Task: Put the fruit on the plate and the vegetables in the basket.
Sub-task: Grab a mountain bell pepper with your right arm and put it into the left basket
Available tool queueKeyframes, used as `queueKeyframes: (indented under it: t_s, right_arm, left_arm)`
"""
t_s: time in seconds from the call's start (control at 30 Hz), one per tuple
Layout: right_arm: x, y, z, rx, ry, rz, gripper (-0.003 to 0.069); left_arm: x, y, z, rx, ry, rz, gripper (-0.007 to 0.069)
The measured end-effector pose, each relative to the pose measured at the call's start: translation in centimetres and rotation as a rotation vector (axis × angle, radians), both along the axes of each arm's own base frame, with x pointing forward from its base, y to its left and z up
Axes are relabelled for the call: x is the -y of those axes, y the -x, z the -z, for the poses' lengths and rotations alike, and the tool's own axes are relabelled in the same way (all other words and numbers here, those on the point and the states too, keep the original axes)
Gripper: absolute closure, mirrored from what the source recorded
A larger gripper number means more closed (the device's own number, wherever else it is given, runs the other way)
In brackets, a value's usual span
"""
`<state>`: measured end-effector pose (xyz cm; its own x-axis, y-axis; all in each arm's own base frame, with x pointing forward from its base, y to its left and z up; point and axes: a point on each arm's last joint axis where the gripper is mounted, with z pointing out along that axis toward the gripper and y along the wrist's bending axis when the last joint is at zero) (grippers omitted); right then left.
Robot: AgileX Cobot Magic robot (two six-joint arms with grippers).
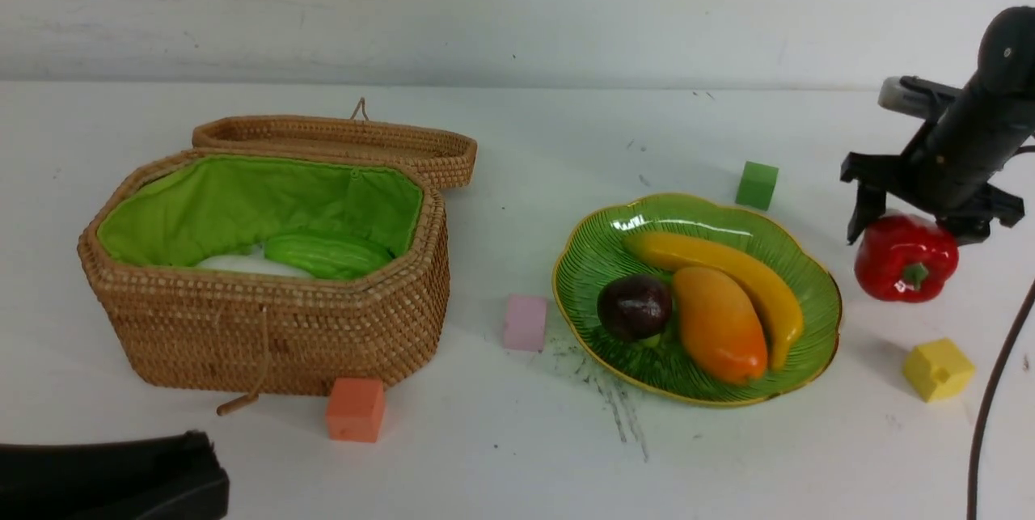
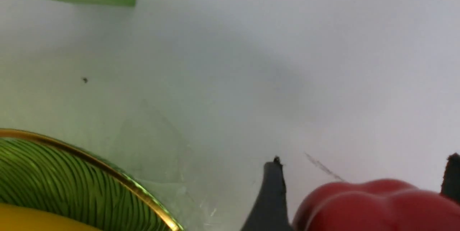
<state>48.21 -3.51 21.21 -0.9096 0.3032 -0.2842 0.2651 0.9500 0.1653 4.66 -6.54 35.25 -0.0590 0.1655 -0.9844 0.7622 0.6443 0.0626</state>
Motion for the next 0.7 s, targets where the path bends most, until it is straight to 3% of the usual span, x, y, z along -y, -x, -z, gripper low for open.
queueKeyframes:
  t_s: [0.2,0.4,0.57,0.7]
  right_arm:
    - [0.3,1.3,-3.3,-0.021,0.06,-0.033,0.0099]
    - [-1.8,4.1,-10.4,0.089,0.063,-0.095,0.0099]
    - [-11.5,7.6,-16.8,0.29,-0.028,-0.388,0.01]
    - [-19.9,10.1,-18.8,0.448,-0.148,-0.643,0.01]
  left_arm:
    - [0.0,0.0,0.0,0.001,0.001,-0.002,0.0554]
    - [-0.4,-0.5,-0.5,0.042,0.037,-0.075,0.0554]
    - [-1.6,-1.6,-1.4,0.101,0.111,-0.247,0.0554]
    - [-2.8,-2.3,-2.3,0.166,0.2,-0.398,0.0554]
